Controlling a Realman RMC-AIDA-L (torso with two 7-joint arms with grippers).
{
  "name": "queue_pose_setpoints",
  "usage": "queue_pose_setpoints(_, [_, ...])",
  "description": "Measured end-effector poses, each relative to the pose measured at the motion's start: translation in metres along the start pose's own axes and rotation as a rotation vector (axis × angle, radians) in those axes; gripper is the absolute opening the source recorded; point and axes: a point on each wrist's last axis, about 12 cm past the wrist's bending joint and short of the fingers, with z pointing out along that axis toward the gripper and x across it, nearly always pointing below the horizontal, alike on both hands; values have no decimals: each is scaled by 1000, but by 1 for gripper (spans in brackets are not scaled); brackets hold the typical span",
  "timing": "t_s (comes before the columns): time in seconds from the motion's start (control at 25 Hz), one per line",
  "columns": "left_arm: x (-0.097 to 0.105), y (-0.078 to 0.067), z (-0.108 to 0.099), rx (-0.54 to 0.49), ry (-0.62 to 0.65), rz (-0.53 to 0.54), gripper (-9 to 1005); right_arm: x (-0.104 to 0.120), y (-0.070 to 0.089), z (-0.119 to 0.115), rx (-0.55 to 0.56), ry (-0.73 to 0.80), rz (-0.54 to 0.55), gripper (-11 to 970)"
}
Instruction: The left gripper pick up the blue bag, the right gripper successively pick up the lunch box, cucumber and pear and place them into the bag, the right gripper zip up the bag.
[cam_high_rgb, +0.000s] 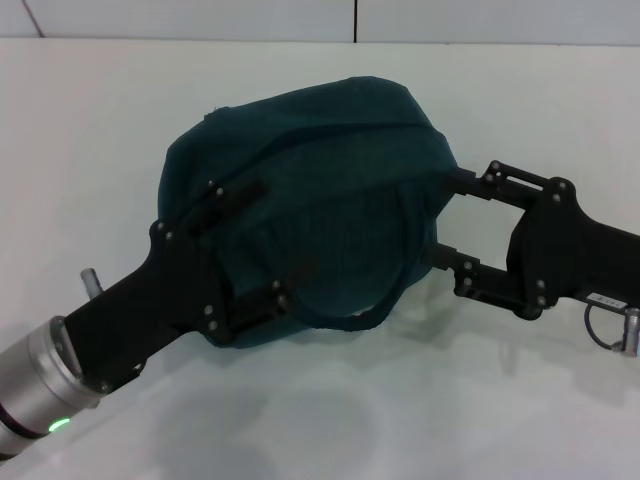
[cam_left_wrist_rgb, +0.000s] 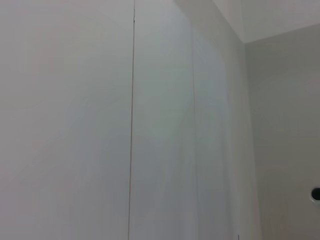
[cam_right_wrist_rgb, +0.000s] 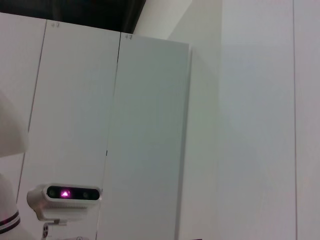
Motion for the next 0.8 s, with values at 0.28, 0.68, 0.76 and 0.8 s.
queue_pose_setpoints(0.28, [0, 0, 0, -1, 1, -1, 887, 0, 1, -1, -2, -3, 1, 651])
queue_pose_setpoints(0.68, [0, 0, 0, -1, 1, -1, 887, 0, 2, -1, -5, -7, 2, 651])
queue_pose_setpoints(0.76, [0, 0, 0, -1, 2, -1, 887, 0, 2, -1, -5, -7, 2, 651])
queue_pose_setpoints(0.8, [0, 0, 0, -1, 2, -1, 887, 0, 2, -1, -5, -7, 2, 651])
